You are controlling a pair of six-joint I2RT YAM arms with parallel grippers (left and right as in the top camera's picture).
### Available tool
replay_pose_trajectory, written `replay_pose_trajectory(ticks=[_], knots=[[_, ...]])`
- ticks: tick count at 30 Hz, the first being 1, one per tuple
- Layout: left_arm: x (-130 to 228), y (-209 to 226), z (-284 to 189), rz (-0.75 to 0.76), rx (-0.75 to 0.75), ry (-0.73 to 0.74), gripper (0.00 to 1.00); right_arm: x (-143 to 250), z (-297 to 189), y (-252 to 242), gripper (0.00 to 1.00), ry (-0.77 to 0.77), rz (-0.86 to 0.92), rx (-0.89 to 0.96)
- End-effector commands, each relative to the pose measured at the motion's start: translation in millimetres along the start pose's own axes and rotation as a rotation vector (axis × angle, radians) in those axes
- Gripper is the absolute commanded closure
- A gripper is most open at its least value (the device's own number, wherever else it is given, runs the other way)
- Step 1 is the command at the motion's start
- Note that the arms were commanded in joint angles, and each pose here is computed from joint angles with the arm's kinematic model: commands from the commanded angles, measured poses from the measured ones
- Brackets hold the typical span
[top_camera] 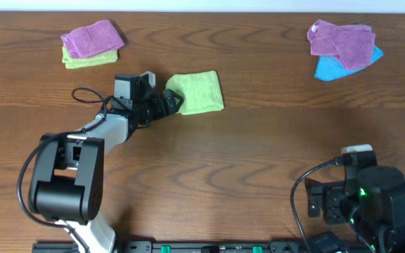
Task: Fold the cloth
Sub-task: 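Grasp the folded green square with the left gripper, then carry the green square to the back-left stack and place it on top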
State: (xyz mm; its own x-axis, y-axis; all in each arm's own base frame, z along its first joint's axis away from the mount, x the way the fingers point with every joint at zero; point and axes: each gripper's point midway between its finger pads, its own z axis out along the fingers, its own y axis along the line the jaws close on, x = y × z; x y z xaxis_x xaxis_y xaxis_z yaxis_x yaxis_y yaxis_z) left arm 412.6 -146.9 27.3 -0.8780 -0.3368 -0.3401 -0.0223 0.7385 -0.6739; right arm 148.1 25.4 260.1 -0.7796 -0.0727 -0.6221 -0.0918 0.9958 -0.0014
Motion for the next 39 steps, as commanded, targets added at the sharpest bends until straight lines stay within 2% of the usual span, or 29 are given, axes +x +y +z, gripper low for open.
replay_pose_trajectory(ticks=[1, 12, 13, 14, 15, 16, 17, 20, 22, 28, 31, 39], knots=[[24.1, 12.5, 20.3, -0.098, 0.001, 0.076, 0.04, 1.5, 1.1, 0.0, 0.01, 0.006, 0.021, 0.0], [58.0, -8.1, 56.1, -0.157, 0.076, 0.159, 0.04, 1.1, 1.1, 0.0, 0.01, 0.005, 0.022, 0.0], [60.2, -11.4, 58.9, -0.152, 0.084, 0.161, 0.0, 1.1, 1.1, 0.0, 0.01, 0.005, 0.022, 0.0], [62.8, -12.9, 61.9, -0.153, 0.085, 0.164, 0.17, 1.1, 1.1, 0.0, 0.01, 0.005, 0.022, 0.0], [65.4, -12.9, 64.9, -0.166, 0.081, 0.168, 0.51, 1.1, 1.1, 0.0, 0.01, 0.005, 0.022, 0.0], [67.7, -12.9, 67.4, -0.179, 0.081, 0.174, 0.78, 1.2, 1.1, 0.0, 0.01, 0.005, 0.022, 0.0], [70.8, -11.7, 71.0, -0.195, 0.077, 0.182, 0.94, 1.3, 1.1, -0.1, 0.01, 0.006, 0.022, 0.0], [75.0, -2.6, 77.8, -0.244, 0.055, 0.192, 0.95, 2.3, 1.1, -0.3, 0.01, 0.01, 0.021, 0.001], [65.6, -0.4, 77.2, -0.238, 0.058, 0.172, 0.94, 5.1, 1.0, -0.9, 0.01, 0.021, 0.019, 0.003], [25.5, -24.6, 68.7, -0.126, 0.157, 0.155, 0.94, 5.7, 1.0, -1.7, 0.01, 0.023, 0.017, 0.008], [1.3, -35.8, 58.4, -0.043, 0.148, 0.141, 0.94, 5.5, 1.0, -1.8, 0.01, 0.022, 0.013, 0.008], [-90.2, -59.6, -8.3, 0.338, -0.145, 0.089, 0.94, 3.6, 1.0, -4.6, 0.01, 0.013, 0.015, 0.025]])
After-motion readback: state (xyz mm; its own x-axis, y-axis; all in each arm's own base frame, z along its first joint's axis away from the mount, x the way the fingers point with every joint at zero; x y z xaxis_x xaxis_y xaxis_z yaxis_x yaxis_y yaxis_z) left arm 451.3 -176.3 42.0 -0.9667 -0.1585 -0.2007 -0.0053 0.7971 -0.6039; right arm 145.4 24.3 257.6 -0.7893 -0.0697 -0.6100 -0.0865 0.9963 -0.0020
